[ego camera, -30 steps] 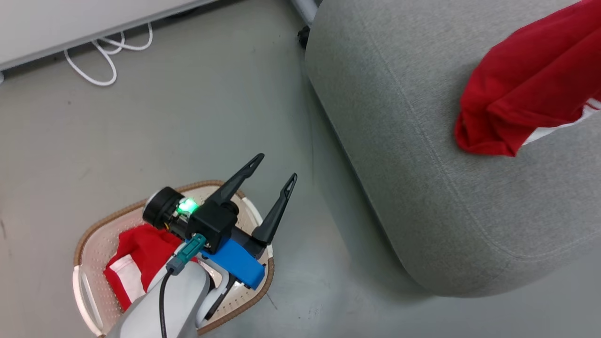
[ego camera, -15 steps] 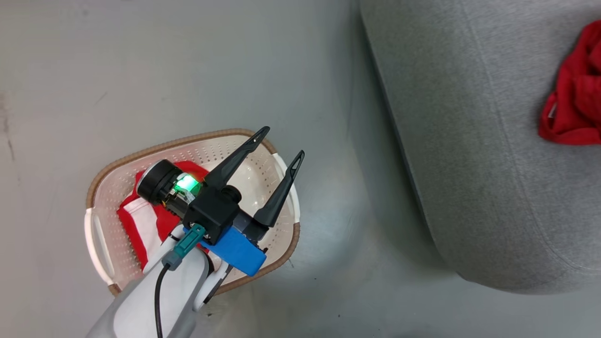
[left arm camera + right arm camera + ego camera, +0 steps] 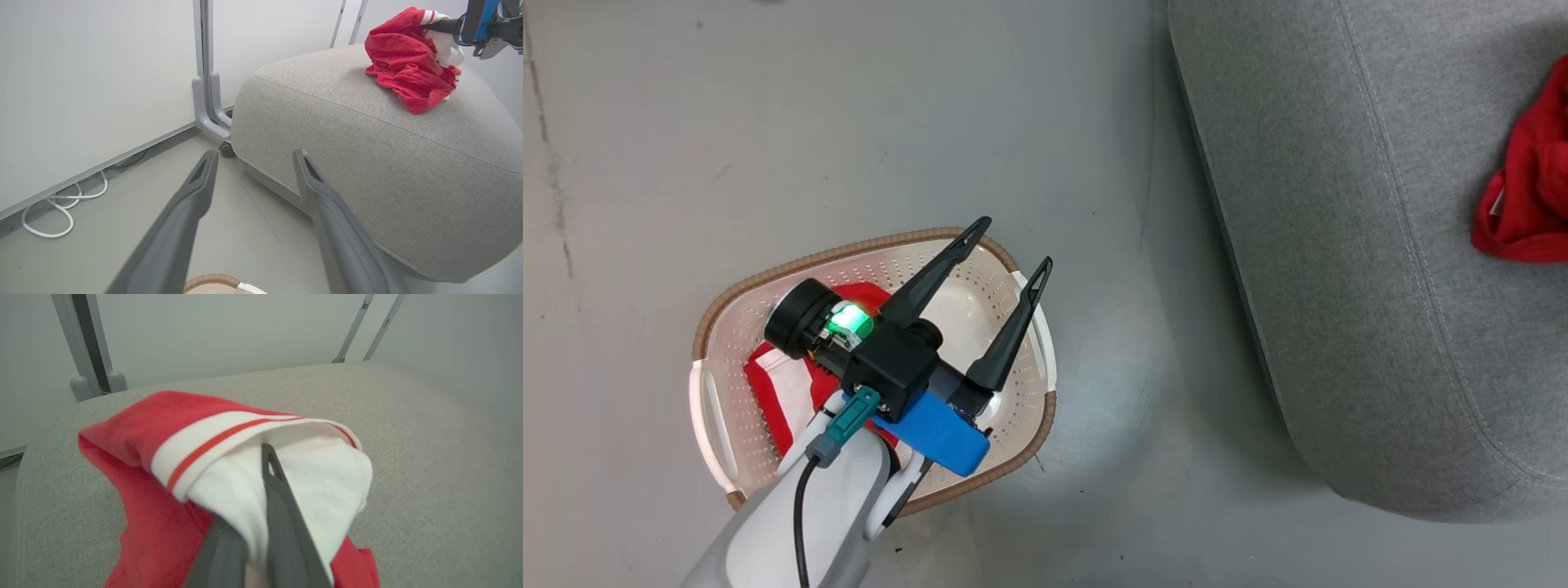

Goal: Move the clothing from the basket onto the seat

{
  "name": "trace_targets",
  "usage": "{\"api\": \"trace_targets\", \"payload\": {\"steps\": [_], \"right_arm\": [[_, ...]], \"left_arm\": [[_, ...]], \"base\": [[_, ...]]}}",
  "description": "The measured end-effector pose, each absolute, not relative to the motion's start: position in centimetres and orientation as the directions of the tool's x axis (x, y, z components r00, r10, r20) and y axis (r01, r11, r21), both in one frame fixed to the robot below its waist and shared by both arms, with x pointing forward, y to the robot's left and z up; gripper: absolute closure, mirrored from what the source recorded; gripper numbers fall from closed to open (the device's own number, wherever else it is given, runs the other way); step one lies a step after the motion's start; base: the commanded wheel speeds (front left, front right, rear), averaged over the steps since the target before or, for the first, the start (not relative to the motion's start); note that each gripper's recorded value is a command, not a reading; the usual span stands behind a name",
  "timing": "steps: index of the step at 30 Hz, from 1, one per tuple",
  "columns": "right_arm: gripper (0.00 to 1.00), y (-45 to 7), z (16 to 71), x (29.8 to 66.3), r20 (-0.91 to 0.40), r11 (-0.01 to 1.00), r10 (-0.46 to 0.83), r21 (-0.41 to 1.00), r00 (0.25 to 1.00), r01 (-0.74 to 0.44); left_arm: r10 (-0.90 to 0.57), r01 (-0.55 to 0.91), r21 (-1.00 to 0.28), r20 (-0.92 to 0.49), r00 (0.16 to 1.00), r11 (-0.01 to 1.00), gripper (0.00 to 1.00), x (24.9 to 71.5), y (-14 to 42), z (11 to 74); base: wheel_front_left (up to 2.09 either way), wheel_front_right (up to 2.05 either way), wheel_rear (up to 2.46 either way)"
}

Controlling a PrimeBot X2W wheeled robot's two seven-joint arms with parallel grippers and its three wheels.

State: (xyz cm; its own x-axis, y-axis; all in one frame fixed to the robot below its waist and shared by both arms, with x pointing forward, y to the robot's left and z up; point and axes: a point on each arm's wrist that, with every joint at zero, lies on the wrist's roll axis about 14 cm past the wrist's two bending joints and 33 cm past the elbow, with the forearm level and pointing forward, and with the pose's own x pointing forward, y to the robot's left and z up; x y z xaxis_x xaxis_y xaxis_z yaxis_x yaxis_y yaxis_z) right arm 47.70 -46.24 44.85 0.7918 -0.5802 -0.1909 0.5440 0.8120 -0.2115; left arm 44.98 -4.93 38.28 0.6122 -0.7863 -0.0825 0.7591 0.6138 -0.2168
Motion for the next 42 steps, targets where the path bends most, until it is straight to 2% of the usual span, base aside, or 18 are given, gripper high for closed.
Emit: {"api": "trace_targets", "payload": {"steps": [1,11,21,31,42], "right_arm": [[0.00,-46.1,45.0,47.8,-0.184,0.814,-0.576,-0.218,0.797,0.538],[0.00,-44.7,45.2,46.3,-0.188,0.837,-0.540,-0.225,0.820,0.500],[0.00,-40.4,47.0,44.5,-0.137,0.892,-0.438,-0.190,0.888,0.411],[0.00,-31.9,49.0,42.3,-0.059,0.966,-0.256,-0.061,0.965,0.253],[0.00,-24.0,50.4,39.1,0.000,0.993,-0.095,0.067,0.995,0.095]], "left_arm": [[-0.786,0.759,-0.216,-0.080,0.613,0.614,0.00,45.0,-5.0,38.4],[-0.771,0.744,-0.224,-0.058,0.635,0.629,0.00,44.0,-5.0,40.6],[-0.701,0.679,-0.208,-0.050,0.711,0.704,0.00,42.5,-2.5,43.5],[-0.528,0.509,-0.204,-0.050,0.848,0.836,0.00,40.3,3.5,45.6],[-0.275,0.261,-0.195,-0.048,0.960,0.946,0.00,37.2,11.9,46.4]], "base": [[0.00,0.00,0.00],[0.00,0.00,0.00],[0.00,0.00,0.00],[0.00,0.00,0.00],[0.00,0.00,0.00]]}}
